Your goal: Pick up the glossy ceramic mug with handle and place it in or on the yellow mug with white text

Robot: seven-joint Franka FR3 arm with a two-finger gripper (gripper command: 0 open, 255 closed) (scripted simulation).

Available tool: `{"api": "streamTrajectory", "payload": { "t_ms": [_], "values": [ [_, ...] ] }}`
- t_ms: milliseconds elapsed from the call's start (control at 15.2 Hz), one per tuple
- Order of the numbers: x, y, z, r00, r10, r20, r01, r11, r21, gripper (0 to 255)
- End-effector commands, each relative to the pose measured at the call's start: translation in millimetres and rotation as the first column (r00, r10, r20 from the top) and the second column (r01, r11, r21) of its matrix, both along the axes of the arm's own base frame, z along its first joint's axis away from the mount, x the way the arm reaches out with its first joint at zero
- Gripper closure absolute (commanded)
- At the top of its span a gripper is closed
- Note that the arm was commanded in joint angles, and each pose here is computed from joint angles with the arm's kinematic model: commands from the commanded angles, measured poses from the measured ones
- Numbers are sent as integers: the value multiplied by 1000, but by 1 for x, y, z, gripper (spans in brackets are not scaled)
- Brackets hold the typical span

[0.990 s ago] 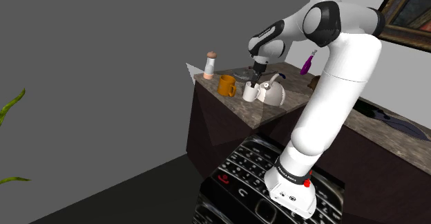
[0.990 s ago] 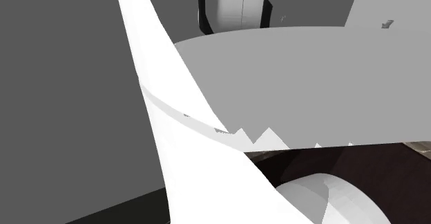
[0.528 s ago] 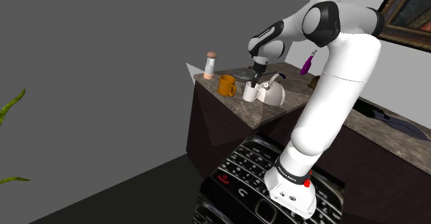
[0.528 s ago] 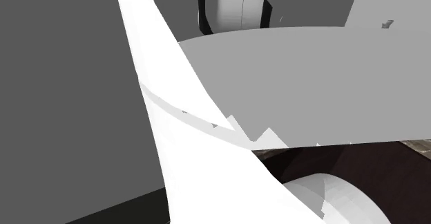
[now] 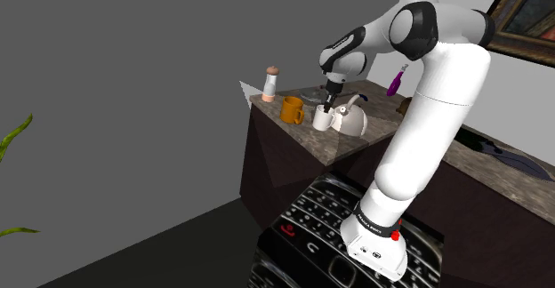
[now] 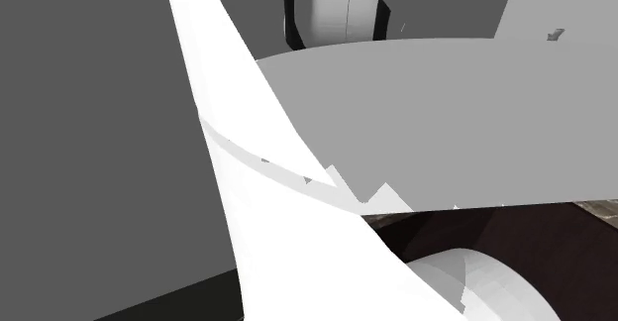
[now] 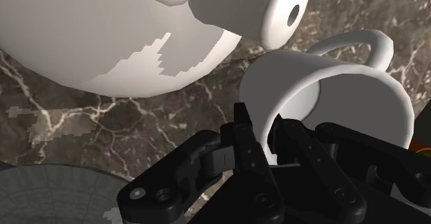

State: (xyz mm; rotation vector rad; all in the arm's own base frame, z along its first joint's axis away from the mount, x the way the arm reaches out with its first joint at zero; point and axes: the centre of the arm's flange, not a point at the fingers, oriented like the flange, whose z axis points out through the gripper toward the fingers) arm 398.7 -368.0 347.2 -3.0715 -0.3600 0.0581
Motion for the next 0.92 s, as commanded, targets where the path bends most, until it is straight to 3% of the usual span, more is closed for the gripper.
{"api": "streamTrajectory", "payload": {
  "t_ms": [0,858],
  "values": [
    [0,0,0,1000,0,0,0,1000,0,255],
    [0,0,69,1000,0,0,0,1000,0,255]
  ]
}}
